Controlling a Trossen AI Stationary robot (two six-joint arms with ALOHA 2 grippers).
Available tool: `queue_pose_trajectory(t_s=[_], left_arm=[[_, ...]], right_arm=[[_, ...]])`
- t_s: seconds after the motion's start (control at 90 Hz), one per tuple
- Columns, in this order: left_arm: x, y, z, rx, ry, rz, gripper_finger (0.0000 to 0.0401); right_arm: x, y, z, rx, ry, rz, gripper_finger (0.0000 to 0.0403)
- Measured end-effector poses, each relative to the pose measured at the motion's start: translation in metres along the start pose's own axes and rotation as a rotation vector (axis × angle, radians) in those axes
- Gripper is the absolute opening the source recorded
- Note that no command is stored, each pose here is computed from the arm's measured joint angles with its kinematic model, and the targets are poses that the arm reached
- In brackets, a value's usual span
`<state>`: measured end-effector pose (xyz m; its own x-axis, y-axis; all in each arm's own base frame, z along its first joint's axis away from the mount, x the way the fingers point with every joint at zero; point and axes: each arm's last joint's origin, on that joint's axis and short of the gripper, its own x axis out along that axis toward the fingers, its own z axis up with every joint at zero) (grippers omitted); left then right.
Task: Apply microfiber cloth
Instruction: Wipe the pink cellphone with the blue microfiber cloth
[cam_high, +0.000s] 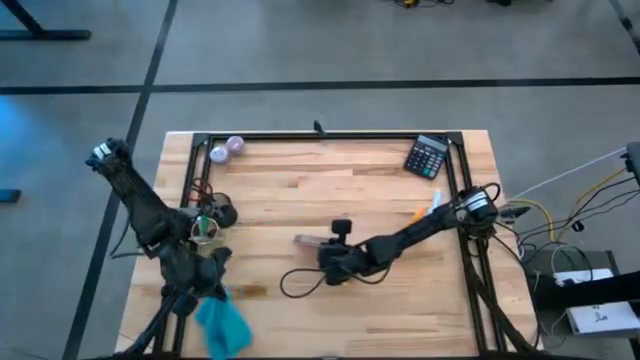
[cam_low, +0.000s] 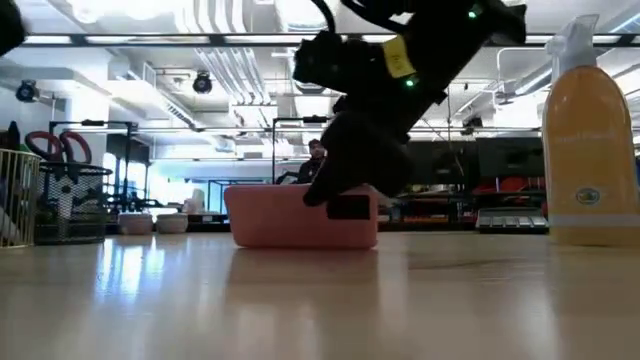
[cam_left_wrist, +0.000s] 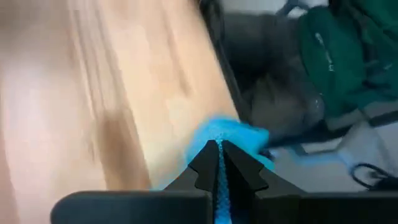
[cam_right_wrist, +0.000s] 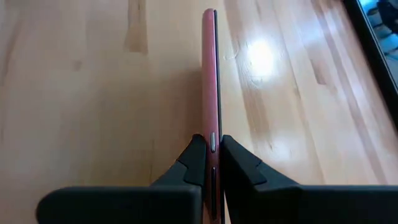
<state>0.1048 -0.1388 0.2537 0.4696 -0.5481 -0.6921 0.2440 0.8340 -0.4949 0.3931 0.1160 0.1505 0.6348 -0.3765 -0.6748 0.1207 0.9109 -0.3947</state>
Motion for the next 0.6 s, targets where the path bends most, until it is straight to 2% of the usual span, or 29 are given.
queue_pose_trajectory(t_s=[0.156,0.356,0.4,0.6], left_arm=[[-0.011,-0.006,-0.011,-0.153,0.126,0.046,0.0000],[-0.028,0.001,-0.022,-0.246,0.299,0.327,0.0000],[-0.026,0.002,-0.024,-0.254,0.318,0.362,0.0000],[0.000,-0.006,-0.027,-0.235,0.394,0.233,0.0000]], right_arm=[[-0.001,0.000,0.004,0.037,-0.006,0.009,0.0027],[0.001,-0.003,0.003,0.036,0.007,-0.008,0.0024],[0.001,-0.005,0.001,0.040,0.022,-0.014,0.0024],[0.003,-0.006,-0.001,0.062,0.039,-0.011,0.0045]])
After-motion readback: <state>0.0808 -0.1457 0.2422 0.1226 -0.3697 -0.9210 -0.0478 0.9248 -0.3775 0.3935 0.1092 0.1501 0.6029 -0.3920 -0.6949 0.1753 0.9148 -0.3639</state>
